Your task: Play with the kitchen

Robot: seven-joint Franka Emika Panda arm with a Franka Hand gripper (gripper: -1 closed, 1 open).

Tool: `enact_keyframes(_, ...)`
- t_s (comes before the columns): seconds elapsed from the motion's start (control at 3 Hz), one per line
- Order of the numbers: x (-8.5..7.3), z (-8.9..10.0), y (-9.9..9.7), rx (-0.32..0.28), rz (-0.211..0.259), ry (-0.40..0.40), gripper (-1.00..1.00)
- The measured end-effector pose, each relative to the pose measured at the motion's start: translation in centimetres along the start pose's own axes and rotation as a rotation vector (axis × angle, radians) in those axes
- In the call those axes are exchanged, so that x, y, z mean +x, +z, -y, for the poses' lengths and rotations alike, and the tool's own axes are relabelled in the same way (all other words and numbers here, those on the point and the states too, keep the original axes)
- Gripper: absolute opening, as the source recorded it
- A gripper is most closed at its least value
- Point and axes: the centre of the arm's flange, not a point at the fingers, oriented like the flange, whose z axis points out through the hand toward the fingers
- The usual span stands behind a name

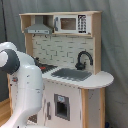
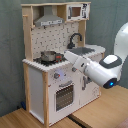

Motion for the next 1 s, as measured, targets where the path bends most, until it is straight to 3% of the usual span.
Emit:
enact_keyframes(0.33,0.2,3.7,-0.2,-0.005,-0.047,-0.018,1.00)
enact_keyframes(0.67,0.2,6.6,-1.6,-0.007,-0.108,-0.005,1.00)
enact_keyframes(1.0,0.1,9.4,-2.4,0.002,-0.140,0.030,1.00)
